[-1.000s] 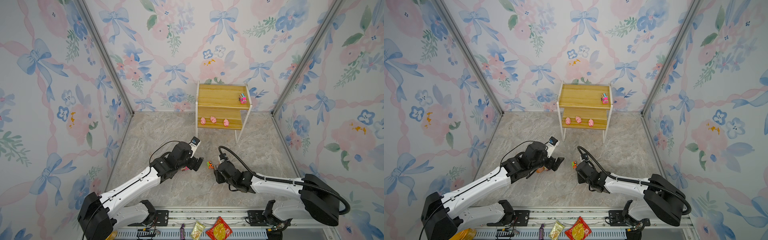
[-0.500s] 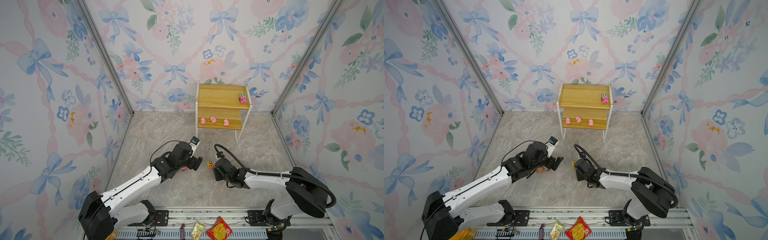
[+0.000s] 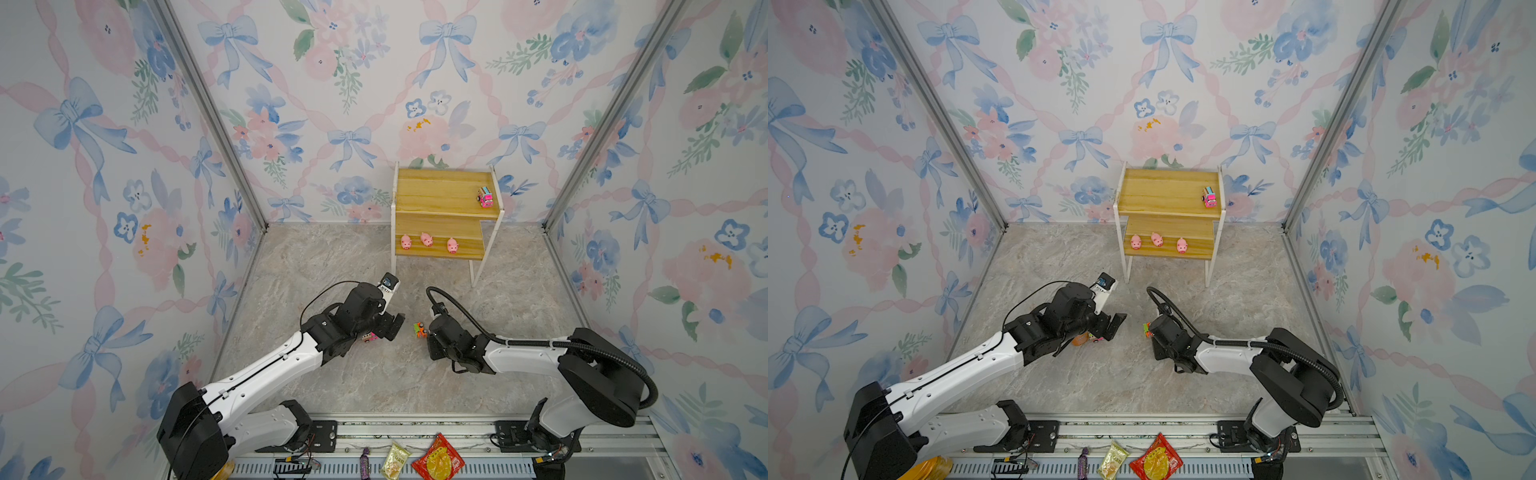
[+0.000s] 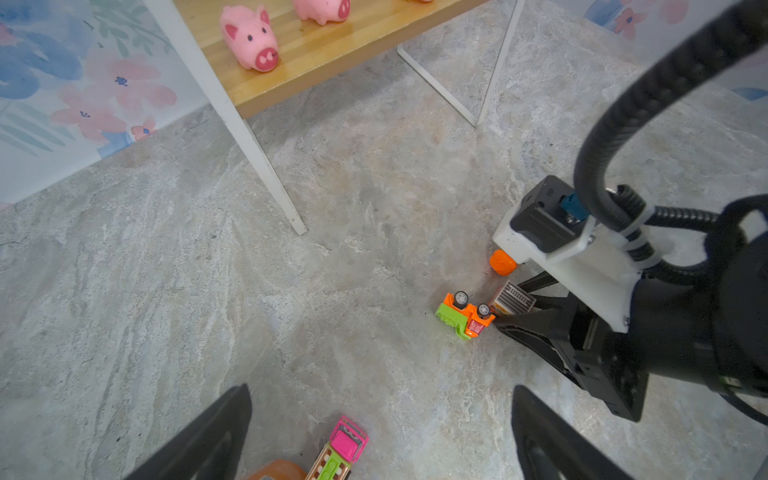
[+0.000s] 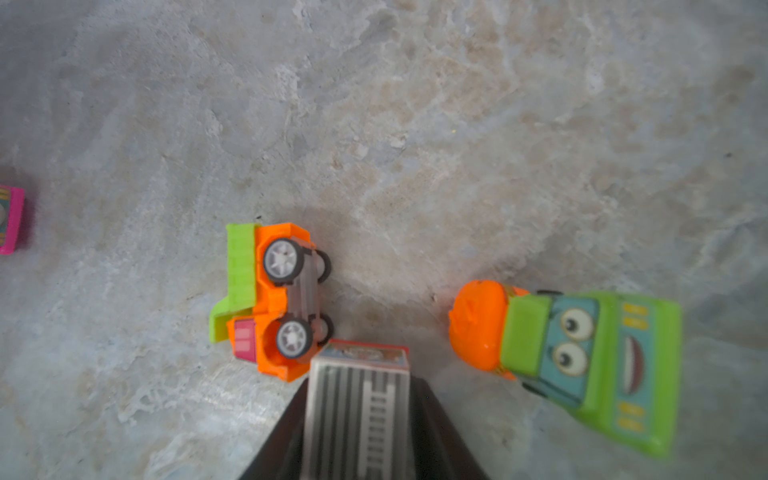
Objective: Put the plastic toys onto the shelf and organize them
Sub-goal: 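Close the right gripper on the grey-and-green truck and lift it, then carry the truck to the upper tier with the right gripper while drawing the left back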
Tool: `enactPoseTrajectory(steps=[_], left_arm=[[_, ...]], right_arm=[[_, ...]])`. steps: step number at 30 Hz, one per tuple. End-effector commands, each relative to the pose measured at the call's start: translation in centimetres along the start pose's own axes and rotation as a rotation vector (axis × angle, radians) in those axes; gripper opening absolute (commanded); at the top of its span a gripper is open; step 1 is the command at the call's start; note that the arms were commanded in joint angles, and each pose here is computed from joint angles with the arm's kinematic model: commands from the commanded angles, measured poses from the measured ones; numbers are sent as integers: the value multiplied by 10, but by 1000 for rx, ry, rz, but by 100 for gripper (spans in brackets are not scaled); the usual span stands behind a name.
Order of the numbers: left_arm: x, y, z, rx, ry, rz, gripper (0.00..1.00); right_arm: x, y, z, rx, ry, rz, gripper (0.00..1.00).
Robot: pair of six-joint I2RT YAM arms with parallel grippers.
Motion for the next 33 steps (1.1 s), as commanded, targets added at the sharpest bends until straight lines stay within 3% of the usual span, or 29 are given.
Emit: enactPoseTrajectory(steps=[1,9,20,33], left_arm=[[2,-3,-3,18,-2,8,98],[2,-4,-3,20,1,12,98],[16,-1,-1,7,64,41,98],[37,12,4,-52,156,62,98]], right_arm=[[4,-3,12,-23,0,18,36],[2,12,23,-40,2,29,29],[3,88,56,-89,25,47,27],[28,214,169,-333,128,75,27]])
Point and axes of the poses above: each gripper's point midway between its finger pads, its own y axis back along the fingers, its own x axis along the line the jaws close on, z = x × y, the point moved 10 cm from there along y, back along the fingers, and after that the axes turned 12 degrees about -y, right-handed, at the moved point
